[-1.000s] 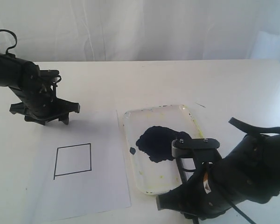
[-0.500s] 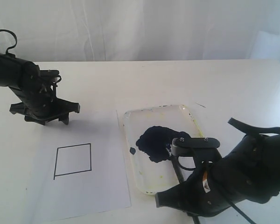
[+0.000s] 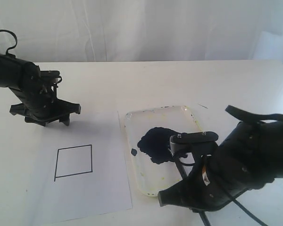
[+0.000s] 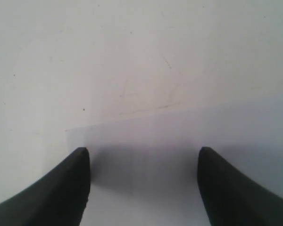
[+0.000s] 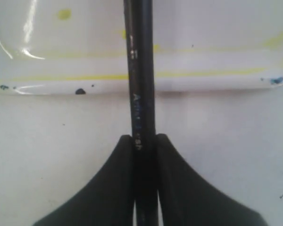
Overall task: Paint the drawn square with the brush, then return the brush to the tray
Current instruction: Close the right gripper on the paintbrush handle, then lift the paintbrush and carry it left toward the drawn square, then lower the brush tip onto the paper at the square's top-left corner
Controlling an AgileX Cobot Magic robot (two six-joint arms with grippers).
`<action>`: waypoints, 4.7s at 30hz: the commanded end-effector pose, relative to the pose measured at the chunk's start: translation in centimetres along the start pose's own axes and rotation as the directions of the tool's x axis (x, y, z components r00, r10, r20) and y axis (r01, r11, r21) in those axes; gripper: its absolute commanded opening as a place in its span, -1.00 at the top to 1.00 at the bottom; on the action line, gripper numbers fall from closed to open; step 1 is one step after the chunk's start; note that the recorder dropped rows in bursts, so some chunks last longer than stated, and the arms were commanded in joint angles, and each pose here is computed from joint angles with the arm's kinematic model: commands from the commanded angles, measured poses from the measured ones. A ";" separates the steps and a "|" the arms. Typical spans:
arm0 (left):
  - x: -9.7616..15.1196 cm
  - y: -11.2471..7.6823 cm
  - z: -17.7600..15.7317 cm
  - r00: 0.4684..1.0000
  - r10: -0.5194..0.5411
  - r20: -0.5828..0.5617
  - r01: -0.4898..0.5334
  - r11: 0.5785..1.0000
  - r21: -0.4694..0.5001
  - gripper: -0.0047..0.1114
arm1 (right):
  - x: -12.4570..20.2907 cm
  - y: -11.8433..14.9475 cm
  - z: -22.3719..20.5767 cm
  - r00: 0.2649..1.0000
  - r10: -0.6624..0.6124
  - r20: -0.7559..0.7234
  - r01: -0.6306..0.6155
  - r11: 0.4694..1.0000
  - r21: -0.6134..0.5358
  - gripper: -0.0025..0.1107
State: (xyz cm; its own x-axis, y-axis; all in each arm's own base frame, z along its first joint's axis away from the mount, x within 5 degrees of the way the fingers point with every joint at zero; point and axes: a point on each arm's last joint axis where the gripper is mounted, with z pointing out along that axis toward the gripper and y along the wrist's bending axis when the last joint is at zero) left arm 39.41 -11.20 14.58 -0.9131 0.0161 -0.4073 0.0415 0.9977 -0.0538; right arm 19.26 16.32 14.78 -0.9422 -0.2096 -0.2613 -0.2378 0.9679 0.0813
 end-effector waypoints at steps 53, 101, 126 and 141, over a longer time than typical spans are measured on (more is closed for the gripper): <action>0.9 0.2 0.5 0.997 0.009 -0.082 -0.012 0.999 -0.033 -0.26 | -11.3 7.2 -4.2 0.725 -0.670 -0.161 0.583 0.721 -0.374 0.96; 0.9 0.2 0.5 0.997 0.009 -0.078 -0.011 0.999 -0.032 -0.26 | -13.2 11.2 0.7 0.696 -0.713 -0.085 0.654 0.678 -0.334 0.96; 0.9 0.2 0.5 0.997 0.009 -0.078 -0.011 0.999 -0.032 -0.26 | -13.0 11.1 1.5 0.699 -0.707 -0.110 0.644 0.688 -0.335 0.96; 0.9 0.2 0.5 0.997 0.009 -0.078 -0.011 0.999 -0.032 -0.26 | -12.5 10.8 1.4 0.680 -0.714 -0.168 0.636 0.688 -0.350 0.96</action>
State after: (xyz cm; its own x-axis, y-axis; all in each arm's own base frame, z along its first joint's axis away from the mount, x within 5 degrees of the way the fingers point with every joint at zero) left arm 39.41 -11.16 14.64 -0.9156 0.0229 -0.4014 0.0447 0.9980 -0.0449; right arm 29.05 29.73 17.55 -0.5172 -0.8502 -0.0986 -0.8442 0.4878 0.2223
